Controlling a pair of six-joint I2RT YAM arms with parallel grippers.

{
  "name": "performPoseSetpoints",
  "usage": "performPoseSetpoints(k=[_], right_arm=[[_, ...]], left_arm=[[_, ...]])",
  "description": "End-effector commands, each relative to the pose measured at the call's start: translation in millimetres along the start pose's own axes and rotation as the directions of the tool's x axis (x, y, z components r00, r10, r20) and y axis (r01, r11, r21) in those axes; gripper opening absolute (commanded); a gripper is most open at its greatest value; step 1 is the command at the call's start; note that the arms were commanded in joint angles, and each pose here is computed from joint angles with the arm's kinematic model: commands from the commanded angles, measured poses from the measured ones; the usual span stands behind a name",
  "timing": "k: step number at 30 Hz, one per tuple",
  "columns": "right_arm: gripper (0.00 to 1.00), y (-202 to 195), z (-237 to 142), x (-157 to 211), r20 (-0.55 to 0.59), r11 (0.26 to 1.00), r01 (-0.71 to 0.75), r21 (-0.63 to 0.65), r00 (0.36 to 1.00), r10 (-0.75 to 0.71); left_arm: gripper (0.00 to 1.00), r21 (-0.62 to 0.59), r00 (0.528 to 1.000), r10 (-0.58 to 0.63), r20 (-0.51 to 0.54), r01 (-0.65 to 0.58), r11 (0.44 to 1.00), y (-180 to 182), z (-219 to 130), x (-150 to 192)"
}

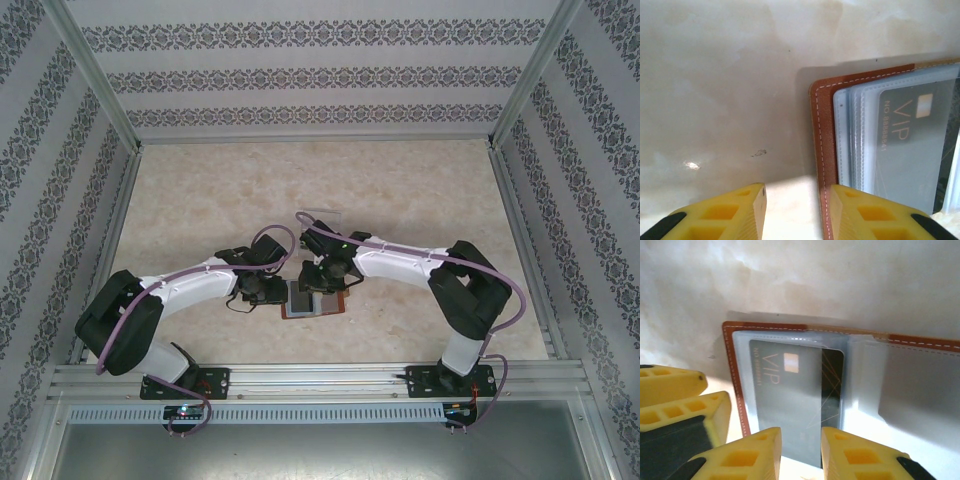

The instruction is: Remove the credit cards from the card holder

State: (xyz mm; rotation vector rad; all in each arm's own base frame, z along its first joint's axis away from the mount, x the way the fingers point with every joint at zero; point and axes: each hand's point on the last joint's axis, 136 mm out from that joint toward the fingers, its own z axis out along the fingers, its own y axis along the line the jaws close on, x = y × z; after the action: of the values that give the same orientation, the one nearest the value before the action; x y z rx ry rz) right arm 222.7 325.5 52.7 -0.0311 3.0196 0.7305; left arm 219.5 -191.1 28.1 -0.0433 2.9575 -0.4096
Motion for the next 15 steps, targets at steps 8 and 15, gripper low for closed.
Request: performPoseSetpoints(k=[8, 15], right_arm=[[0.28, -3.4, -2.4, 1.8, 0.000, 1.000, -0.024, -0.017, 1.000, 0.024], [0.28, -6.5, -0.2, 3.1, -0.007, 1.000, -0.028, -0.009, 1.000, 0.028]], left_arm=[[0.39, 0.108, 1.000, -0.011, 0.028, 0.008, 0.994, -24.9, -1.1, -15.4], [0.38, 0.082, 1.000, -0.009, 0.003, 0.009, 0.997, -19.2, 8.2, -12.0]])
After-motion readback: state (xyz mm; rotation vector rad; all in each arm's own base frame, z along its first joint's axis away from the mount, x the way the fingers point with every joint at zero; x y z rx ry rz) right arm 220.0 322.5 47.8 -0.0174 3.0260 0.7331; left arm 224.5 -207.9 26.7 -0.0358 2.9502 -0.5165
